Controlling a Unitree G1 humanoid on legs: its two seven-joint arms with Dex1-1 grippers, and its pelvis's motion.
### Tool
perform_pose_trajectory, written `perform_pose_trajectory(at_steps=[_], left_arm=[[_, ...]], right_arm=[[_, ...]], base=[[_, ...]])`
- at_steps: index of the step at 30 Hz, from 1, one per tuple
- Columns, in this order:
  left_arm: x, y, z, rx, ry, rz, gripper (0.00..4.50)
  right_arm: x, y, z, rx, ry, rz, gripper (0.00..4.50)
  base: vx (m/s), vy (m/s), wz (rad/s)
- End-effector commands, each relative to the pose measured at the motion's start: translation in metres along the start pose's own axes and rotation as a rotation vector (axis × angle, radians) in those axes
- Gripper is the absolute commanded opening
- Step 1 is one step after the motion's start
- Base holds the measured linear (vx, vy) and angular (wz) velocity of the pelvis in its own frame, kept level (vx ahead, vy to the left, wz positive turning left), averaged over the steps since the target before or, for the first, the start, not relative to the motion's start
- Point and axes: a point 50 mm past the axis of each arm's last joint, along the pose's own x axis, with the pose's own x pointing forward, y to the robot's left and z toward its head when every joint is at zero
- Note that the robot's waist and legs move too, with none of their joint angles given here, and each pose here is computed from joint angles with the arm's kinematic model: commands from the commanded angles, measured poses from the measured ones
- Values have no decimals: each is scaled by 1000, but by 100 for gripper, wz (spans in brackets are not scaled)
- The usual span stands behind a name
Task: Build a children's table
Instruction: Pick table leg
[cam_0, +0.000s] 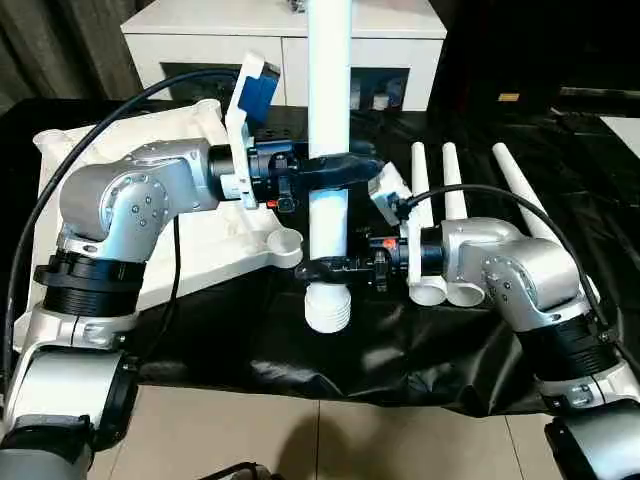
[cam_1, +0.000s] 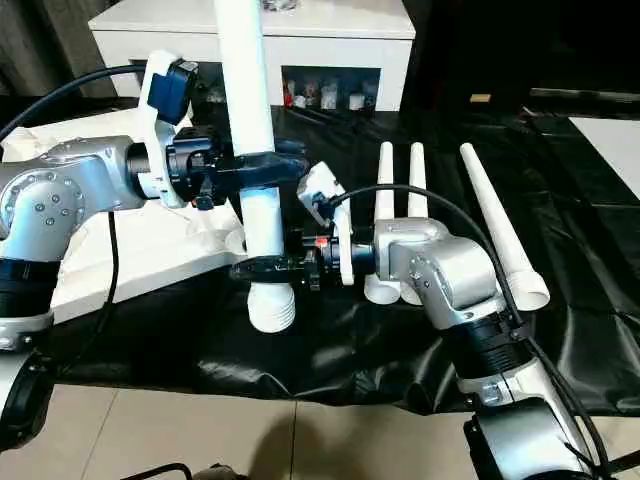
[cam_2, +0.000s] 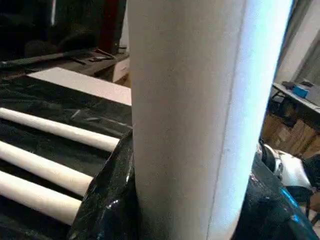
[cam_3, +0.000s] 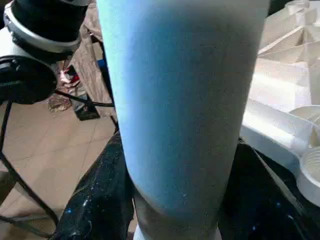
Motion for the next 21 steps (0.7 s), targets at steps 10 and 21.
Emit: perform_pose_trajectory(at_steps=[10, 21], left_arm=[[-3, -2, 13, 81, -1, 6, 177], [-15, -6, 10, 19, -43, 4, 318]], right_arm=[[-1, -1, -1, 22, 13, -8, 186], [-20, -4, 1, 52, -86, -109, 184]], base=[[0, 0, 0], [0, 0, 0]])
